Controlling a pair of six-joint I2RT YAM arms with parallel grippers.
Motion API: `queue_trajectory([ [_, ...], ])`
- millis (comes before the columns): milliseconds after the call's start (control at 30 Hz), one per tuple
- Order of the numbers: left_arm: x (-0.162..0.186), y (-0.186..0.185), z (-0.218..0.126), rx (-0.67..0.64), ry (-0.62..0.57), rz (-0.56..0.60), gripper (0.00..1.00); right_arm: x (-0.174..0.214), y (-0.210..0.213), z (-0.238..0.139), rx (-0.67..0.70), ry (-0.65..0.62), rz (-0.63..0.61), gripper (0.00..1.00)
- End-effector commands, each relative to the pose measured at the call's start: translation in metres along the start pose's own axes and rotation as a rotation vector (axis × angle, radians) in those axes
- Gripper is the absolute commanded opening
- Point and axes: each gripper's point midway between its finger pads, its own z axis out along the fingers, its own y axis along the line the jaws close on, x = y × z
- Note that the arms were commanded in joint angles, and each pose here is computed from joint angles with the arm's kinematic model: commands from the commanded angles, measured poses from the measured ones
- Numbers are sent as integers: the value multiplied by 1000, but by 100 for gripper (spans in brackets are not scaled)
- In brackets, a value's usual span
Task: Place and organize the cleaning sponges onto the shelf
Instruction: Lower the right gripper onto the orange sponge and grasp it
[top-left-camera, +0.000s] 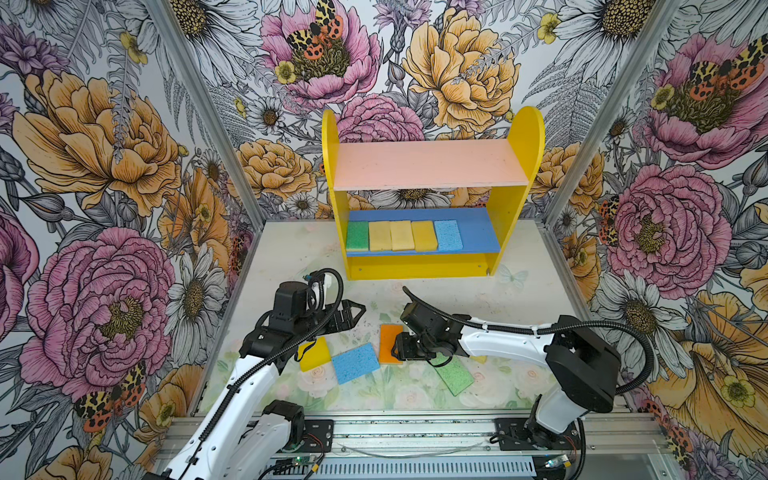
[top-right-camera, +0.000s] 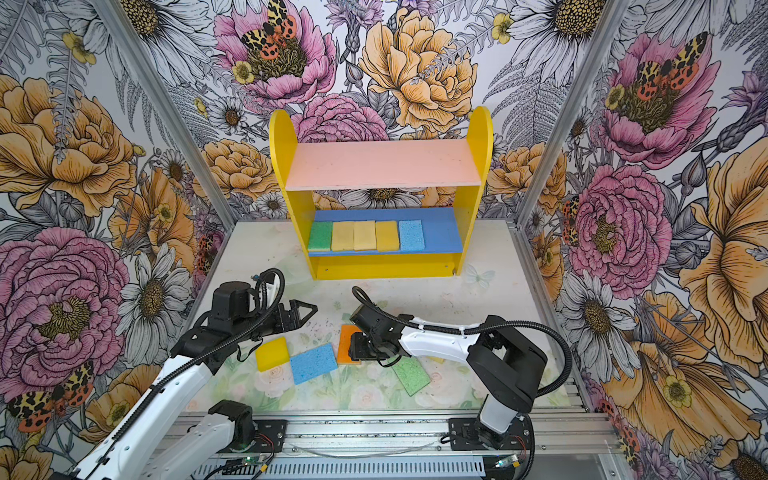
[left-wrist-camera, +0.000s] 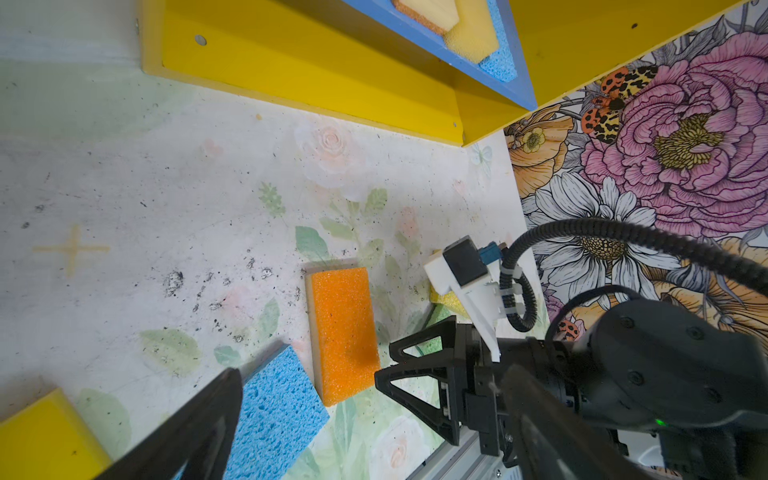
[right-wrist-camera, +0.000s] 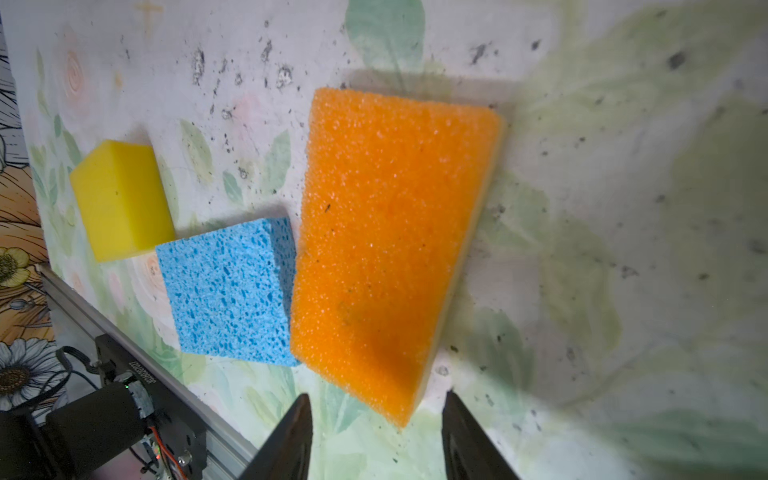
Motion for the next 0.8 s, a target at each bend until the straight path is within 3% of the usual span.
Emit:
queue_trajectory([
  [0, -1, -1, -3, -14, -16, 31, 99, -11, 7, 4, -6, -33, 6, 46],
  [333, 0, -1, -3, -22, -15, 34, 99, -7, -3, 19, 25, -6, 13, 32],
  [633, 3, -6, -1, -1, 5, 23, 99, -9, -2, 12, 17, -32, 3, 8],
  [767, 7, -10, 4, 44, 35, -72, 99, -16, -4, -6, -1, -76, 5, 4],
])
